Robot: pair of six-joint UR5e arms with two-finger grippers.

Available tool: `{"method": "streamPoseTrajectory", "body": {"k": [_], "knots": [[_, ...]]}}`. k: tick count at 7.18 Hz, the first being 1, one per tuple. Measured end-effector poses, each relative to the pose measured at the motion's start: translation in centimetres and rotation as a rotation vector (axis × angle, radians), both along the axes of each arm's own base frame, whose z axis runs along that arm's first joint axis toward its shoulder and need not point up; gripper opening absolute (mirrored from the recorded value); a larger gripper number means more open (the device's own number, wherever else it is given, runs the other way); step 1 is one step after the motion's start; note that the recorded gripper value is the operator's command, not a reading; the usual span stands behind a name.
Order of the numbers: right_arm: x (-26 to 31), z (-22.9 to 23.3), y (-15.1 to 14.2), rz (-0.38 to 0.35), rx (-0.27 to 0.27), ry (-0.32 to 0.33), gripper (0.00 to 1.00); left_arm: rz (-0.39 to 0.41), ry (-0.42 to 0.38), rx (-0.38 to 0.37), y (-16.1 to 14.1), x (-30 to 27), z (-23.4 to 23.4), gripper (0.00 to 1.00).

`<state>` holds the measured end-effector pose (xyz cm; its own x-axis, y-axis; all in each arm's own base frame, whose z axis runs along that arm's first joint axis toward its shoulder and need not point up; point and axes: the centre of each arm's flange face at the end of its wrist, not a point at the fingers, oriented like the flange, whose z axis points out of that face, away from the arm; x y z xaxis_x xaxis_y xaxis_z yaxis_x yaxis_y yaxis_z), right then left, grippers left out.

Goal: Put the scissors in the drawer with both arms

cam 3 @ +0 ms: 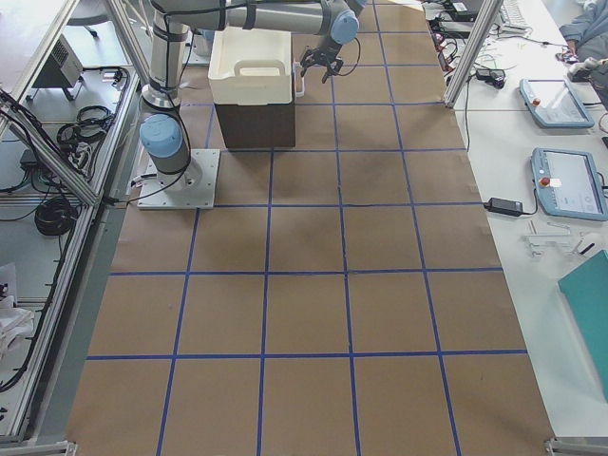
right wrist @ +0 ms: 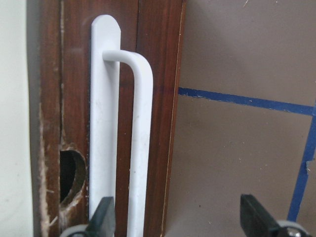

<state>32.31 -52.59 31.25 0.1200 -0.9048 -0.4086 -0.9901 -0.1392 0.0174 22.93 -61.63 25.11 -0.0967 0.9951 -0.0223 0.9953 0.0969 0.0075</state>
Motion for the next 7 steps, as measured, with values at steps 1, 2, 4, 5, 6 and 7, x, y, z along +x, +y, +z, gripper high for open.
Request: {"method": "streamPoseTrajectory", "body": {"k": [1,2,4,5,6,7], "knots": [[0.0,-0.4,0.1,0.0,0.002,0.001,0.89,-0.024,0.001,0.0,-0.4,0.4,-1.5,1.0],[-0.1,-0.7,0.2,0.0,0.001,0.0,0.84,-0.039,0.005,0.001,-0.8,0.6,-2.7,1.0],[-0.1,-1.0,0.3,0.001,0.002,-0.001,0.84,-0.068,0.039,-0.01,-1.7,0.8,-4.4,1.0],[-0.1,-1.2,0.4,0.003,0.006,0.0,0.83,-0.075,0.049,-0.015,-2.1,0.9,-5.0,1.0],[-0.1,-1.4,0.5,0.003,0.011,0.002,0.83,-0.078,0.048,-0.024,-2.5,1.1,-5.7,0.97],[-0.2,-1.5,0.6,0.002,0.013,0.004,0.82,-0.082,0.045,-0.032,-2.8,1.2,-6.5,0.95]]}}
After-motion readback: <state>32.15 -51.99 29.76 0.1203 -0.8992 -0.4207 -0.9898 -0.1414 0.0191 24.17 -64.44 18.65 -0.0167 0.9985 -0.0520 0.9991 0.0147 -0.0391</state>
